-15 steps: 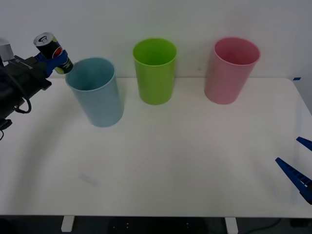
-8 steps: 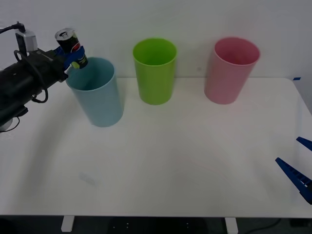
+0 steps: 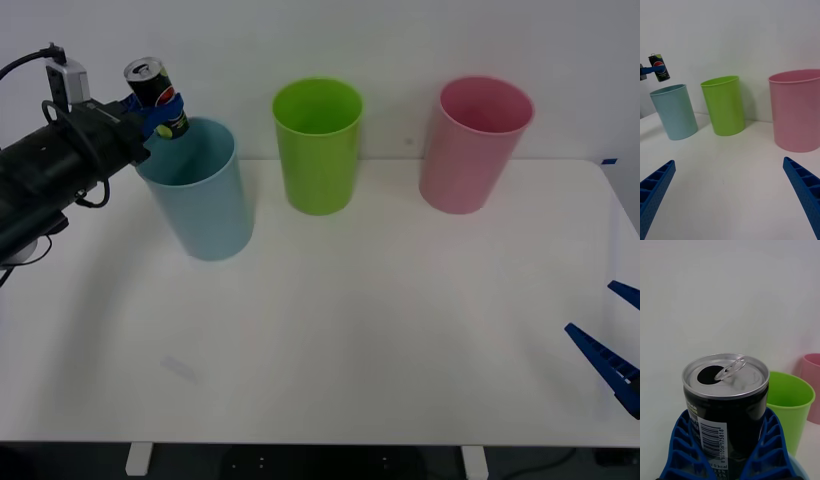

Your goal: Grasp the object on the table and drop it into the matching bin: aluminum can to the light blue bin, PET bottle to the pink bin.

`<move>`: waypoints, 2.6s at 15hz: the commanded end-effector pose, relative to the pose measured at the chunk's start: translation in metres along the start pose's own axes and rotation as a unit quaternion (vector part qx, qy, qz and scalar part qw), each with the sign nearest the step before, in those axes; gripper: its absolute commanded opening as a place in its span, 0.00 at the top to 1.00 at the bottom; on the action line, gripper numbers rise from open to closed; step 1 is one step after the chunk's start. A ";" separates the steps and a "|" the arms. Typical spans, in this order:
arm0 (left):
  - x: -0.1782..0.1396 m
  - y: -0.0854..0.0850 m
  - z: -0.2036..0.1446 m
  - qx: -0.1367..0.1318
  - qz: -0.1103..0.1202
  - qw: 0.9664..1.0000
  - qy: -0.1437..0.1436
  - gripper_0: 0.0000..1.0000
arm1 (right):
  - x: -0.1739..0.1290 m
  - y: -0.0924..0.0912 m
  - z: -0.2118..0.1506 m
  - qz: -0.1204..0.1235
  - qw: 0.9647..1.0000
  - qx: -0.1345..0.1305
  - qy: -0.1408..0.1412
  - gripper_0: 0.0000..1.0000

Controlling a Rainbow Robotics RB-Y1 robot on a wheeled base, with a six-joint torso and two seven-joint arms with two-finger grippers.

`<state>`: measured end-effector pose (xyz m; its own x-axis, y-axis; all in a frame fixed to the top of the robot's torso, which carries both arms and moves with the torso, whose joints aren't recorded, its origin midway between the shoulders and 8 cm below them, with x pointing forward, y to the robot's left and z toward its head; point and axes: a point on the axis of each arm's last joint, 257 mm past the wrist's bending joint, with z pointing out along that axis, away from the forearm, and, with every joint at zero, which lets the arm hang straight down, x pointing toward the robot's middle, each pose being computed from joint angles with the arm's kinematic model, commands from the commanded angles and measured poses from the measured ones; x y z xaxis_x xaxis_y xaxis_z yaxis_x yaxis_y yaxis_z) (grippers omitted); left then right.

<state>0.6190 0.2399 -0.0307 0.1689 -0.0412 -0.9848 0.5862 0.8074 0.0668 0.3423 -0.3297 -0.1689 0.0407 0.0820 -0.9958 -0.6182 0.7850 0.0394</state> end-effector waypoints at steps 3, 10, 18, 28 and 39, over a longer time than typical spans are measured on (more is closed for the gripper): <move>0.000 -0.001 -0.001 0.002 0.008 1.000 0.000 0.00 | 0.000 0.000 0.000 0.000 1.000 0.000 0.000 0.00; 0.000 -0.001 -0.002 0.003 0.004 1.000 -0.001 0.00 | 0.000 0.000 0.000 0.000 1.000 0.000 0.000 0.00; -0.007 0.000 -0.042 0.020 -0.013 1.000 -0.014 0.00 | 0.000 0.000 0.000 0.000 1.000 0.000 0.000 0.00; -0.002 0.008 -0.165 0.017 -0.006 1.000 0.008 0.00 | 0.000 0.000 0.000 0.000 1.000 0.000 0.000 0.00; 0.041 0.009 -0.283 -0.018 0.046 0.995 0.086 0.00 | 0.000 0.000 0.000 0.000 1.000 0.000 0.000 0.00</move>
<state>0.4106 0.4106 -0.1133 0.0873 0.1288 -0.9878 0.5469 0.8226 0.1556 0.3422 -0.3297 -0.1689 0.0406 0.0821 -0.9958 -0.6182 0.7851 0.0395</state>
